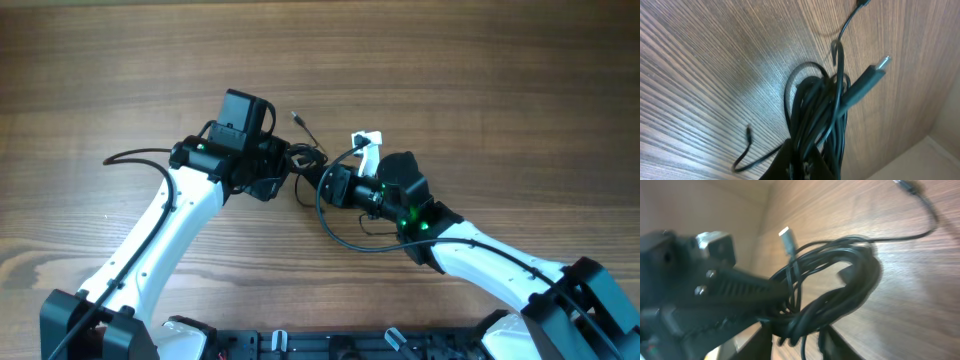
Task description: Untangle cables
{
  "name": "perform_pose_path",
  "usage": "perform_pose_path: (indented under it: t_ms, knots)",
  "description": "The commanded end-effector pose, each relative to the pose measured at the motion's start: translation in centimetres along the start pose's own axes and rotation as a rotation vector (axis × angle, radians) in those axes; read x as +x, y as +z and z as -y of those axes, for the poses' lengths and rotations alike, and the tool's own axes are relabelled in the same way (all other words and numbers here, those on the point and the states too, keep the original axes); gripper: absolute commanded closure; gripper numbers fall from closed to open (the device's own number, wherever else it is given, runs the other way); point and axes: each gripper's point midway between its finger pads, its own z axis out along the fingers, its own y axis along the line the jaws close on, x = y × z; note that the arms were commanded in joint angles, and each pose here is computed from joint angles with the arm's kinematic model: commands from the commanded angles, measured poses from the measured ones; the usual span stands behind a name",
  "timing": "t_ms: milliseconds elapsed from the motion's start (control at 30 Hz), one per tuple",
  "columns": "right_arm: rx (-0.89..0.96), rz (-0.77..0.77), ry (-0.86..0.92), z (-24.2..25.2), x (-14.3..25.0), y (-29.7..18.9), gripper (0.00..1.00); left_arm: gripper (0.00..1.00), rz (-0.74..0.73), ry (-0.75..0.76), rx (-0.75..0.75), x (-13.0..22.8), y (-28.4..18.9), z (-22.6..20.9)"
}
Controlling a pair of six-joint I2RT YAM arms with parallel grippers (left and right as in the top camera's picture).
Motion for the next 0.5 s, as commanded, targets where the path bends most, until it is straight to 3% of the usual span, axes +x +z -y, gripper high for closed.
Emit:
perform_pose_path:
  t_ms: [0, 200, 300, 367, 467]
  knots:
    - [0.172, 0.189, -0.002, 3.1, -3.3, -0.6, 0.80, 0.96, -0.100, 0.006, 0.001, 2.3, 0.0, 0.1]
    - [0.547, 0.268, 0.023, 10.5, -3.2, -3.4, 0.86, 0.96, -0.233, 0.013, 0.028, 4.5, -0.4, 0.7]
    - [0.538, 0.228, -0.013, 10.4, -2.7, -3.2, 0.85, 0.96, -0.226, 0.014, 0.031, 4.4, -0.4, 0.8]
    - [0.475, 0.167, -0.075, 9.2, -2.2, -2.5, 0.82, 0.96, -0.187, 0.013, 0.034, 3.7, -0.2, 0.9]
    - [0.397, 0.096, -0.130, 7.3, -1.3, -2.4, 0.65, 0.96, -0.080, -0.024, 0.028, 1.7, 0.0, 0.8]
